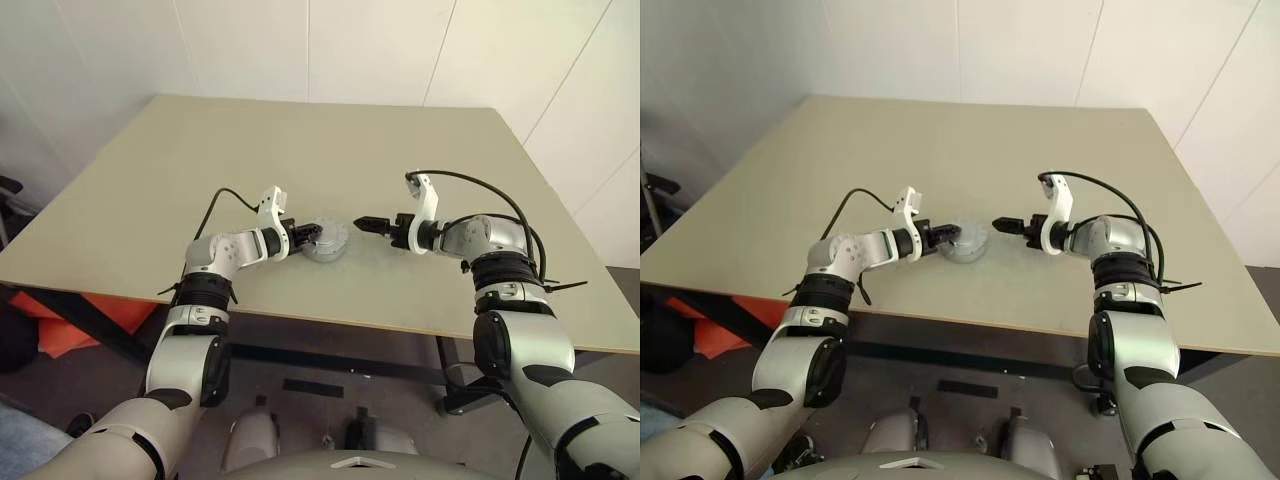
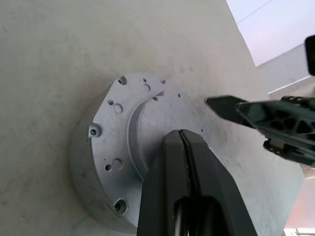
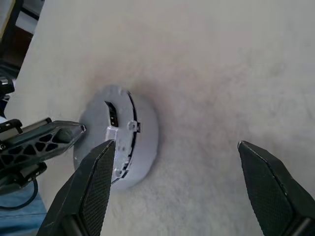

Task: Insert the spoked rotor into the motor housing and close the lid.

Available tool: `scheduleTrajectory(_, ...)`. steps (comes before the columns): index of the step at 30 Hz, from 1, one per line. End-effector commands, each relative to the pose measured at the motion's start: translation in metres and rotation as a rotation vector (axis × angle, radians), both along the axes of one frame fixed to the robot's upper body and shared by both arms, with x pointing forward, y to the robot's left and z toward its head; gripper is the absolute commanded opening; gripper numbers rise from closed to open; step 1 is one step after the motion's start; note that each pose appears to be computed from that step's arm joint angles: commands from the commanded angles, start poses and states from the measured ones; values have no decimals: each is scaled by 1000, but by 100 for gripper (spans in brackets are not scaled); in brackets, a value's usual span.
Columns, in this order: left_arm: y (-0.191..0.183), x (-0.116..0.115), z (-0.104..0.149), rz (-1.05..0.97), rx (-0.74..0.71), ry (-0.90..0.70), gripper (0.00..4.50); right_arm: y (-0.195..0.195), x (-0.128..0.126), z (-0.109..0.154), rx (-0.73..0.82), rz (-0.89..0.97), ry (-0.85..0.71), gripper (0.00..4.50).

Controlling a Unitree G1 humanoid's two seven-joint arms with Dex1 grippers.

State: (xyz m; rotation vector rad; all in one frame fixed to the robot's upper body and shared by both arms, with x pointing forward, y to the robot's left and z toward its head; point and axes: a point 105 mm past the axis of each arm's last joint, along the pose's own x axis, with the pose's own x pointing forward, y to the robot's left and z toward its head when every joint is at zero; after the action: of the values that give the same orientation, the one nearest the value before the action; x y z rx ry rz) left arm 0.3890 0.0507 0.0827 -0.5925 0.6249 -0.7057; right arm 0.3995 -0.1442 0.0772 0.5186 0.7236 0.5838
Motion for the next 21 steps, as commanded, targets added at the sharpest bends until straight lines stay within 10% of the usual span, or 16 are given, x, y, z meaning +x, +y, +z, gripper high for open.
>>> scheduleTrajectory(1, 8, -7, -22, 12, 66, 61, 0, 8, 5, 16, 67, 7, -15, 448)
scheduleTrajectory(21, 18, -6, -25, 27, 121, 41, 0, 89, -2, 16, 331, 87, 85, 448)
